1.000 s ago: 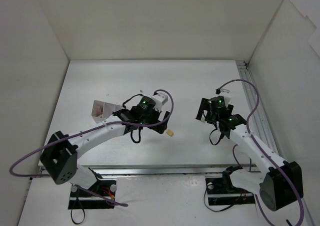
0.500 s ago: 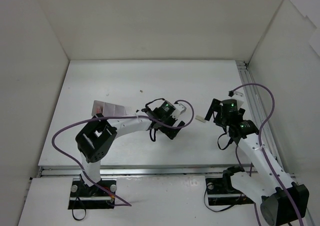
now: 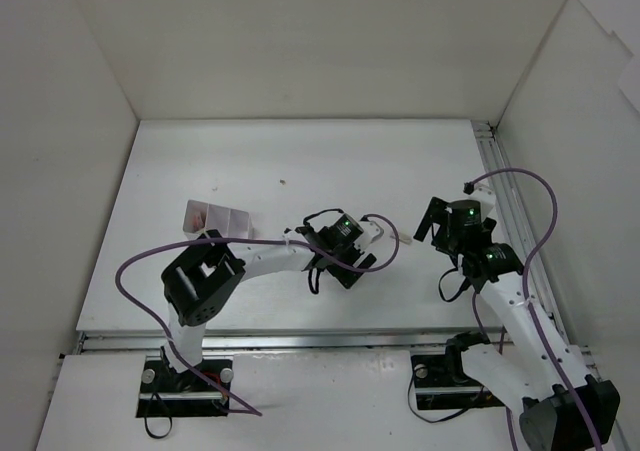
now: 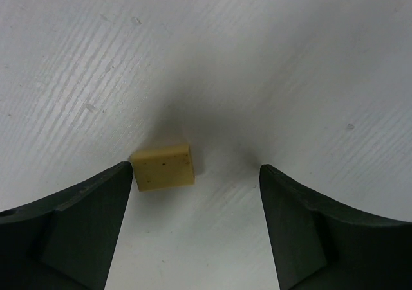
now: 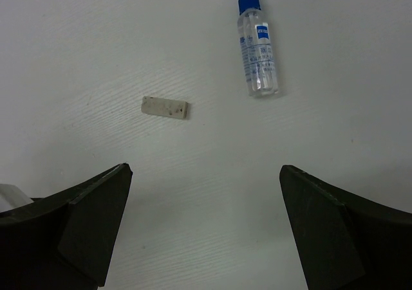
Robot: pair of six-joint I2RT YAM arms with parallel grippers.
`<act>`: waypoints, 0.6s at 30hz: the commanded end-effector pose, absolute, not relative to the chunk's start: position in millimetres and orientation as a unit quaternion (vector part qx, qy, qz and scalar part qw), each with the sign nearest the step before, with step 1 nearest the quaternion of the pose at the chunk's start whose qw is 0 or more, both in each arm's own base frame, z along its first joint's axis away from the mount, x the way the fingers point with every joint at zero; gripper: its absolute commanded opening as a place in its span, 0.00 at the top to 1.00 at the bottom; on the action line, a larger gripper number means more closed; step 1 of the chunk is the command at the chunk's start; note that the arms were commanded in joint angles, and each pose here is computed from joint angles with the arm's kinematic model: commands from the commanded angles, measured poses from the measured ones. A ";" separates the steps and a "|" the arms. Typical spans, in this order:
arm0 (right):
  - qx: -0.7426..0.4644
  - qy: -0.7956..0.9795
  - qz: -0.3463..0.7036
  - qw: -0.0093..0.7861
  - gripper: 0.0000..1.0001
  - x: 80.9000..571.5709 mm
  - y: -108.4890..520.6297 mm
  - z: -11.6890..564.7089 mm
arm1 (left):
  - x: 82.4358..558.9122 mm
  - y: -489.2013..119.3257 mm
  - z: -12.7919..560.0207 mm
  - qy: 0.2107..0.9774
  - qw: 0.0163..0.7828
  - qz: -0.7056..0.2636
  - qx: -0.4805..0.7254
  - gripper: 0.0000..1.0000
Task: Sort the stationery into containers
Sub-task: Pick up the stationery from the center of the board.
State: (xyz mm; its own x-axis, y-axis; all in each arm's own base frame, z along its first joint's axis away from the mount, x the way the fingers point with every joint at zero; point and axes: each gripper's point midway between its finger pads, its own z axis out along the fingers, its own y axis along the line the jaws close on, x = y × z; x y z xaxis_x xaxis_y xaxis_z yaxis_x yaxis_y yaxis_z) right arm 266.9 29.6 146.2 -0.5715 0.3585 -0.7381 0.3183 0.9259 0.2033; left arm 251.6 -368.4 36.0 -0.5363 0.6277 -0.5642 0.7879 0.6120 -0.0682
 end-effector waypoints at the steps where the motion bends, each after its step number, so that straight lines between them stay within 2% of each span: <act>1: 0.196 0.876 0.026 0.439 0.02 268.5 25.6 156.4 | 271.1 -378.8 56.4 0.857 0.292 -0.155 0.395 0.25; 6: 0.196 0.873 0.028 0.446 0.02 265.4 24.7 158.5 | 273.8 -375.1 51.5 0.861 0.291 -0.141 0.392 0.32; 9: 0.197 0.872 0.028 0.447 0.02 265.4 24.4 158.9 | 273.2 -374.3 50.3 0.864 0.288 -0.140 0.389 0.49; 10: 0.197 0.872 0.028 0.447 0.02 265.0 24.2 159.4 | 272.7 -375.2 51.2 0.864 0.288 -0.143 0.388 0.59; 12: 0.197 0.872 0.029 0.447 0.02 264.7 24.4 159.1 | 272.0 -374.5 54.2 0.864 0.291 -0.145 0.386 0.68; 13: 0.197 0.872 0.028 0.448 0.02 265.2 24.4 159.7 | 271.7 -373.6 54.8 0.864 0.292 -0.145 0.383 0.76; 14: 0.196 0.873 0.029 0.446 0.02 264.7 24.8 158.7 | 272.8 -372.6 61.4 0.863 0.300 -0.146 0.379 0.80; 18: 0.189 0.875 0.035 0.445 0.02 263.7 27.6 158.1 | 282.0 -361.6 83.6 0.863 0.336 -0.125 0.356 0.84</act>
State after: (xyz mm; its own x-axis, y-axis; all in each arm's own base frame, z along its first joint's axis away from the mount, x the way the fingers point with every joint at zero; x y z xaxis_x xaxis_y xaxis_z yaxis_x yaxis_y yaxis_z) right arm 261.1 27.2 153.8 -0.5478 0.3668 -0.7519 0.3148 0.9231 0.2209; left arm 263.2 -362.0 33.1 -0.5545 0.6103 -0.5658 0.7456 0.6663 -0.0121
